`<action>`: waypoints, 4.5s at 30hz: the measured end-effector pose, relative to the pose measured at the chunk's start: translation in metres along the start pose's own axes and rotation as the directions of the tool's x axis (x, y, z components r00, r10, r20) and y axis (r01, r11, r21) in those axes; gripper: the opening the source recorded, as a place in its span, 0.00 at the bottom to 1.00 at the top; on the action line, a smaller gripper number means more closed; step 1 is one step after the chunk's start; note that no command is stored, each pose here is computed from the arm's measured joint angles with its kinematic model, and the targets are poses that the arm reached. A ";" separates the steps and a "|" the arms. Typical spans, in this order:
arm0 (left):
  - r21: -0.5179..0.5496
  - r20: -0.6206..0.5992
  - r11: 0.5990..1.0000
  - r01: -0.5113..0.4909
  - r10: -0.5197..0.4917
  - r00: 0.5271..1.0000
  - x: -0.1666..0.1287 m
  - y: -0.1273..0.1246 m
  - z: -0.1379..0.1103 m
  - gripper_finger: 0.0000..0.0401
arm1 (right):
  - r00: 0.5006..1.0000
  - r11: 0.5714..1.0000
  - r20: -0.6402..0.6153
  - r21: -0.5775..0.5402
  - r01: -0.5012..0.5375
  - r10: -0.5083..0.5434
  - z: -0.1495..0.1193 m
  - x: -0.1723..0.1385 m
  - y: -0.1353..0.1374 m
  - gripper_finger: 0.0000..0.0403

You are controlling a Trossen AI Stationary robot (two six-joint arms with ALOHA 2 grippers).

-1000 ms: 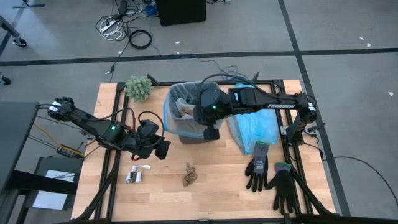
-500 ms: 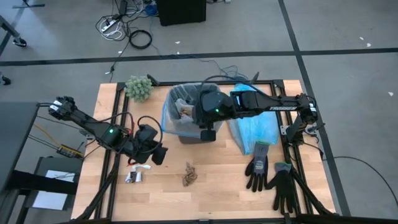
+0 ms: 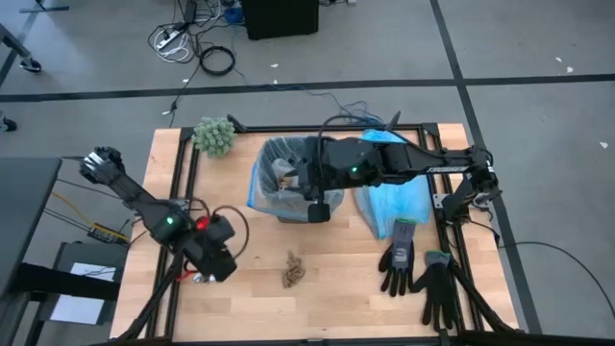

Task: Place trash/remove bag and relplace
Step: Put the white paper into the trash bin, then put the brown napkin into the trash bin

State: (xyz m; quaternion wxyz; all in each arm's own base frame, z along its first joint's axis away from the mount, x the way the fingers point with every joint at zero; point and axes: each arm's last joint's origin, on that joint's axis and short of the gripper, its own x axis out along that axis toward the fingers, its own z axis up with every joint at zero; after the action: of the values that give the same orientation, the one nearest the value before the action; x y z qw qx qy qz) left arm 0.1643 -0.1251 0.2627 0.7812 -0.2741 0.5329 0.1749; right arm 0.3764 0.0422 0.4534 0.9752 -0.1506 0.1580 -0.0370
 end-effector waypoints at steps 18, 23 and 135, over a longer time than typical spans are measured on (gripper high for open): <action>0.107 -0.129 0.988 -0.114 0.128 0.983 0.089 0.029 -0.036 0.50 | 0.991 0.990 0.014 -0.034 0.134 -0.133 0.006 -0.020 -0.022 0.29; 0.053 -0.142 0.984 -0.173 0.179 0.974 0.101 0.045 -0.043 0.50 | 0.989 0.989 0.017 -0.032 0.144 -0.144 0.007 -0.020 -0.023 0.28; 0.070 0.530 0.993 -0.092 0.042 0.847 -0.142 -0.018 0.151 0.53 | 0.940 0.944 -0.122 -0.051 -0.327 0.319 -0.045 -0.007 0.068 0.35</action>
State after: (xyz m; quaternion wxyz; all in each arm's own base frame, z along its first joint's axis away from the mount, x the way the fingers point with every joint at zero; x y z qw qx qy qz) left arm 0.2327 -0.0438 0.4411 0.9026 -0.1604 0.3150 0.2456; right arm 0.3575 0.0946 0.3943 0.9517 -0.1546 0.2363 0.1207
